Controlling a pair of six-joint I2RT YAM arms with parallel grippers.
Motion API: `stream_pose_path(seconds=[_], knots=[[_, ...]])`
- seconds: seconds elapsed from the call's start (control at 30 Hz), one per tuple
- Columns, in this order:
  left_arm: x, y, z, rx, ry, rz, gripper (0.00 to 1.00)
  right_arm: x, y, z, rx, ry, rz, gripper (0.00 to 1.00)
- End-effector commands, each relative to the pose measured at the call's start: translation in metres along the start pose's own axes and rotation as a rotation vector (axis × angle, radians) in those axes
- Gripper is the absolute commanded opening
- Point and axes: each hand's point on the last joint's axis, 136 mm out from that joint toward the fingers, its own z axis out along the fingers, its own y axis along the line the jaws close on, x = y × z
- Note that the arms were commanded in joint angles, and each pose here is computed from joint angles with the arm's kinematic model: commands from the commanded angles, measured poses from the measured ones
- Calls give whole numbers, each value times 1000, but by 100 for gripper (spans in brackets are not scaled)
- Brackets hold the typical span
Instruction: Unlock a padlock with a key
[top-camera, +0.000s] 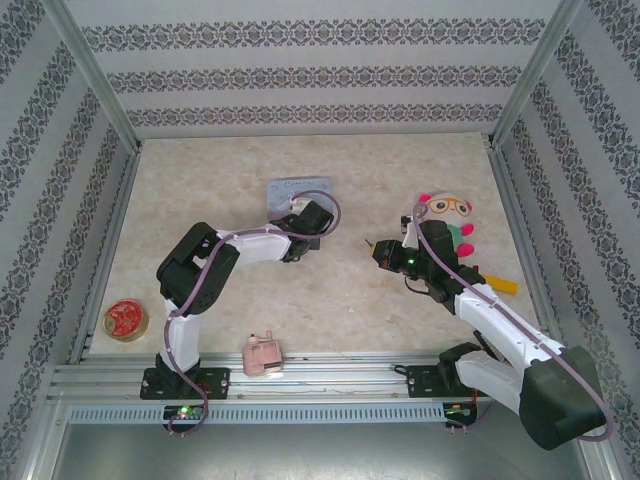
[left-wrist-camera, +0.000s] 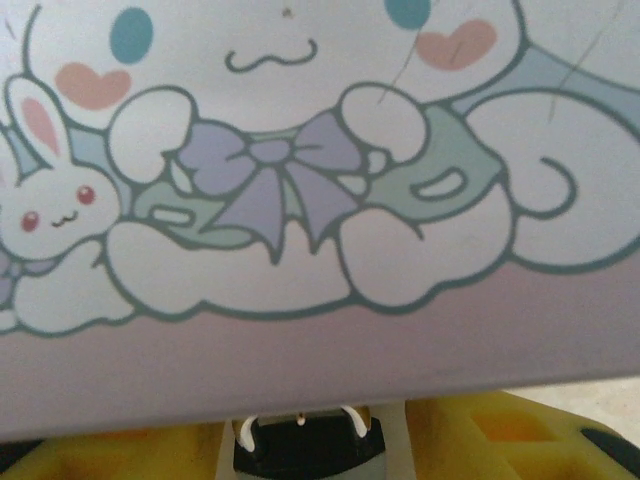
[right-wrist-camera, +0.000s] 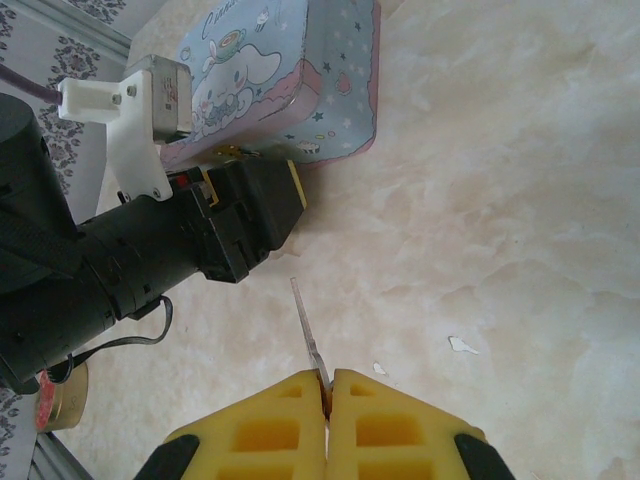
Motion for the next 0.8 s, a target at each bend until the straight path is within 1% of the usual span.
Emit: stream_pose_path(seconds=[0.0, 0.23, 0.73, 0.77], knots=[[-7, 1, 6, 7, -25, -4, 49, -9, 9, -3, -34, -24, -5, 0], [-5, 1, 10, 7, -22, -2, 46, -9, 8, -4, -33, -31, -3, 0], [0, 3, 19, -2, -11, 5, 45, -8, 6, -2, -30, -32, 3, 0], [0, 3, 19, -3, -11, 6, 42, -8, 6, -2, -29, -32, 4, 0]])
